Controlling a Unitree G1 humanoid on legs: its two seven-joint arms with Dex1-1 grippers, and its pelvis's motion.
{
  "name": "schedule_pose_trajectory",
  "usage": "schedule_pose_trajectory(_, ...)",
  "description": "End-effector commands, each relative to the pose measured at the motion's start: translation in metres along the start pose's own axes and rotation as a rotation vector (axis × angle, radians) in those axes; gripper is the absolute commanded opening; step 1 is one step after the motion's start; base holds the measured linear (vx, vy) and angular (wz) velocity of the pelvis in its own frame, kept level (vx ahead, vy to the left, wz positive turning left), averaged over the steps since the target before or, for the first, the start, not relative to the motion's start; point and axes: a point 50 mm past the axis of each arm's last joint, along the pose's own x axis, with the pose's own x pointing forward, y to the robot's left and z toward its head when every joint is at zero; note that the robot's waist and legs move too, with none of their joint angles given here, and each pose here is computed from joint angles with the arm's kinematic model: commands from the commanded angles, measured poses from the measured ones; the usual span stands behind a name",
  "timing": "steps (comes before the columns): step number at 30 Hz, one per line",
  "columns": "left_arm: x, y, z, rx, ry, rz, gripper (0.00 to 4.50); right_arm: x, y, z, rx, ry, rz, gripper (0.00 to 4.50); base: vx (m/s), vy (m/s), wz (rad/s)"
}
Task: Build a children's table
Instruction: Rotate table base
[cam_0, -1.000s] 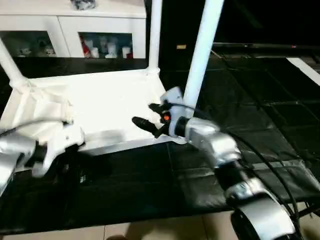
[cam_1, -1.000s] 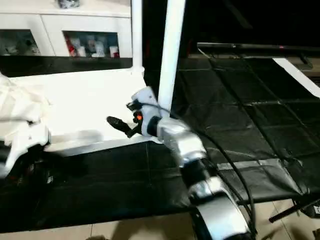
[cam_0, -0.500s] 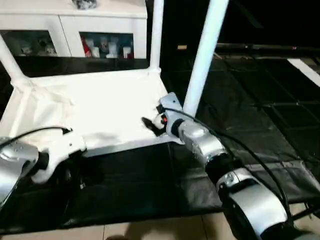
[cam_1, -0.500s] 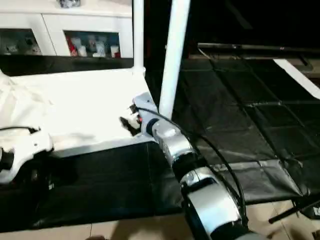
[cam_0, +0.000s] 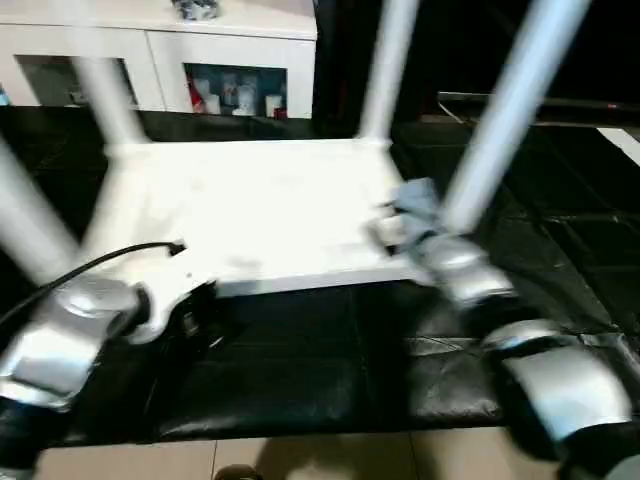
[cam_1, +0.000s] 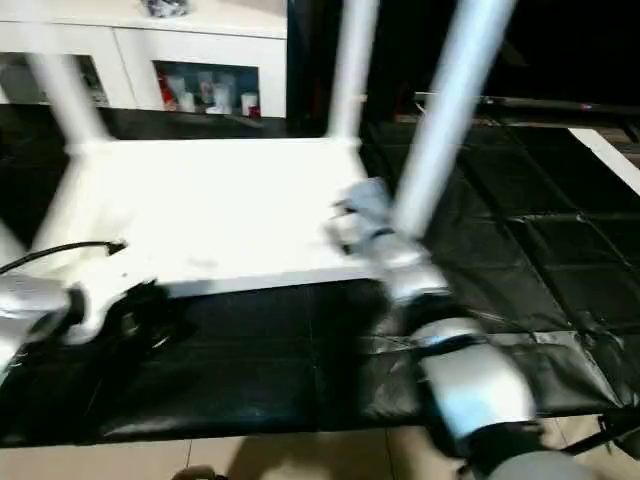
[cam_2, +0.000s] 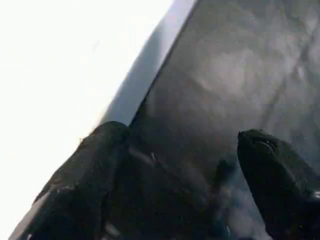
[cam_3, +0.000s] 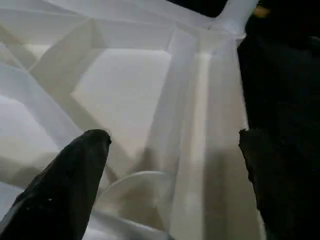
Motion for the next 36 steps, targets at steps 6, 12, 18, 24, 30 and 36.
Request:
schedule_pose_trajectory(6, 0.01, -0.005, 0.021, -0.023, -0.136, 0.014, 4.06, -0.008, -0.03, 0.01, -0.012, -0.075, -0.016, 4.5, 0.0, 0.0, 0.0)
schedule_pose_trajectory(12, -0.004, -0.016, 0.004, -0.104, -0.138, -0.049, 4.06, -0.007, -0.008, 0.019, 0.084, -0.183, 0.188, 4.5, 0.0, 0.0, 0.0)
schedule_pose_trajectory(18, -0.039, -0.014, -0.034, -0.206, -0.038, -0.026, 4.06, -0.016, 0.018, 0.013, 0.12, -0.255, 0.395, 4.5, 0.0, 0.0, 0.0)
schedule_pose_trajectory(24, -0.069, -0.004, -0.055, -0.266, 0.036, 0.03, 4.06, -0.039, 0.034, 0.003, 0.124, -0.273, 0.681, 4.5, 0.0, 0.0, 0.0)
schedule_pose_trajectory(30, -0.106, 0.022, -0.073, -0.318, 0.11, 0.206, 4.06, -0.075, 0.031, -0.017, 0.099, -0.168, 0.889, 4.5, 0.0, 0.0, 0.0)
schedule_pose_trajectory(36, -0.123, 0.056, -0.056, -0.281, -0.027, 0.383, 4.06, -0.082, 0.027, -0.032, 0.09, -0.059, 0.828, 4.5, 0.0, 0.0, 0.0)
